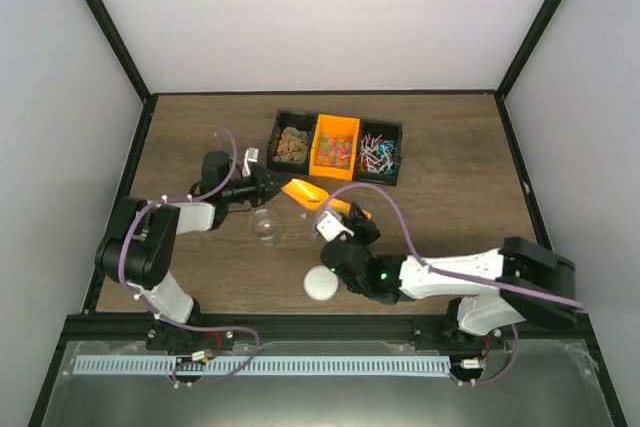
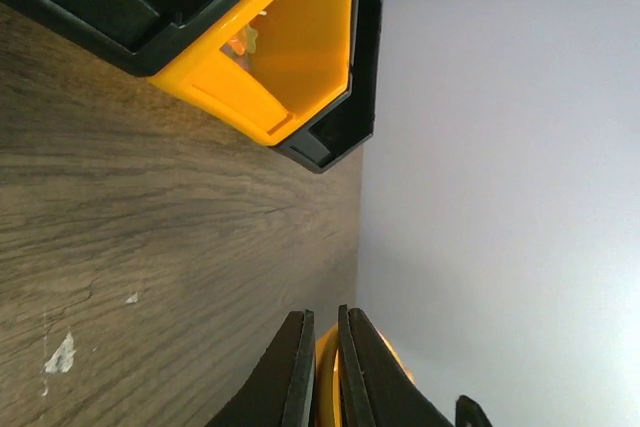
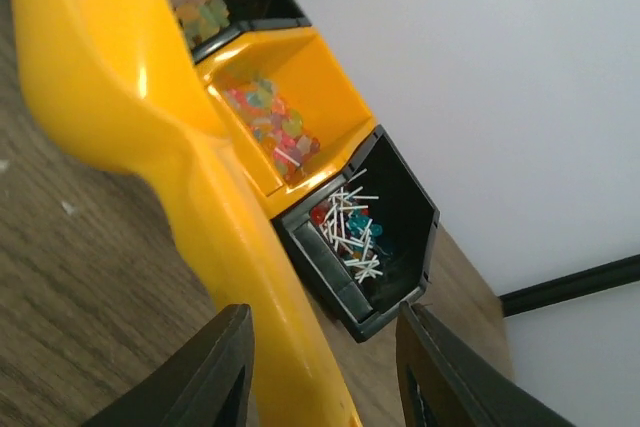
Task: Pack the candies
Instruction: Adjust the spatula.
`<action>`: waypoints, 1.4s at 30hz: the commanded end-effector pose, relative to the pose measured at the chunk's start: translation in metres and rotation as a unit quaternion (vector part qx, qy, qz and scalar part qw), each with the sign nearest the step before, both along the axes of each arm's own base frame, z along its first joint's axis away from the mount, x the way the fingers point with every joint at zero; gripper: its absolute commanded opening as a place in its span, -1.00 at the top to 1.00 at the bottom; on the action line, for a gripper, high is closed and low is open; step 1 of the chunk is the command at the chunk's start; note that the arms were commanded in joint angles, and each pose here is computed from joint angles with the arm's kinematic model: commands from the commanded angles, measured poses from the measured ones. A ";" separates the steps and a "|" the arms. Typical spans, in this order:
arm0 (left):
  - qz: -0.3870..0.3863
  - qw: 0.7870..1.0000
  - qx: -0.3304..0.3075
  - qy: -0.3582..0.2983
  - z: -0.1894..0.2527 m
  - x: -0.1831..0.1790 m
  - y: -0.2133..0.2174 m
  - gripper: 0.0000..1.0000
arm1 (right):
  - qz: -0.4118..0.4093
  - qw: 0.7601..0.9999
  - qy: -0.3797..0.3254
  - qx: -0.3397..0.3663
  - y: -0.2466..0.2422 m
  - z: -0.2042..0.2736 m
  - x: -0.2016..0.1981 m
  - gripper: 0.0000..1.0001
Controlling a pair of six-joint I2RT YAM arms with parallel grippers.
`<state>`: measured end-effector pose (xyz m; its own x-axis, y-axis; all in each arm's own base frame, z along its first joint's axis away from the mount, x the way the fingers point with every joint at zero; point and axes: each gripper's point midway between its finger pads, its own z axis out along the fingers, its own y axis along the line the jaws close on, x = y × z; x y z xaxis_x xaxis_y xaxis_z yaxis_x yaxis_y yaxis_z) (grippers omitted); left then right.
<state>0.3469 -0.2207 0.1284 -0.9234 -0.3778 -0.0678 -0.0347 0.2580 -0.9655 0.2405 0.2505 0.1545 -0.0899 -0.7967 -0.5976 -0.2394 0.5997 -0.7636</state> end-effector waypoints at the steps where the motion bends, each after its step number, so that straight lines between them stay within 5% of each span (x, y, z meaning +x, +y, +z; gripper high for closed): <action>1: 0.008 0.999 -0.028 -0.017 0.010 0.005 -0.001 0.85 | -0.002 0.990 0.015 0.144 -0.004 0.033 -0.007 0.13; 4: 0.012 0.999 -0.043 -0.019 0.014 0.006 -0.001 0.85 | 0.028 0.941 0.060 0.331 -0.008 0.079 -0.010 0.04; 8: 0.016 0.998 -0.053 -0.025 0.017 0.006 0.000 0.85 | 0.091 0.826 0.105 0.546 -0.033 0.138 -0.006 -0.15; 12: 0.021 0.998 -0.056 -0.038 0.023 0.007 0.002 0.85 | 0.056 0.748 0.173 0.638 -0.044 0.137 0.007 -0.62; 18: 0.038 0.996 -0.054 -0.064 0.037 0.008 0.005 0.85 | 0.062 0.646 0.286 0.705 -0.013 0.121 0.018 -0.75; 22: 0.052 0.994 -0.053 -0.074 0.043 0.010 0.009 0.85 | 0.021 0.616 0.270 0.739 -0.028 0.110 0.026 -0.88; 26: 0.062 0.993 -0.056 -0.089 0.051 0.010 0.011 0.84 | 0.010 0.607 0.247 0.755 -0.052 0.103 0.027 -0.78; 33: 0.071 0.990 -0.075 -0.099 0.057 0.008 0.014 0.84 | 0.019 0.551 0.319 0.771 -0.047 0.076 0.027 -0.72; 42: 0.078 0.988 -0.081 -0.104 0.060 0.007 0.015 0.84 | 0.021 0.528 0.338 0.779 -0.039 0.063 0.030 -0.65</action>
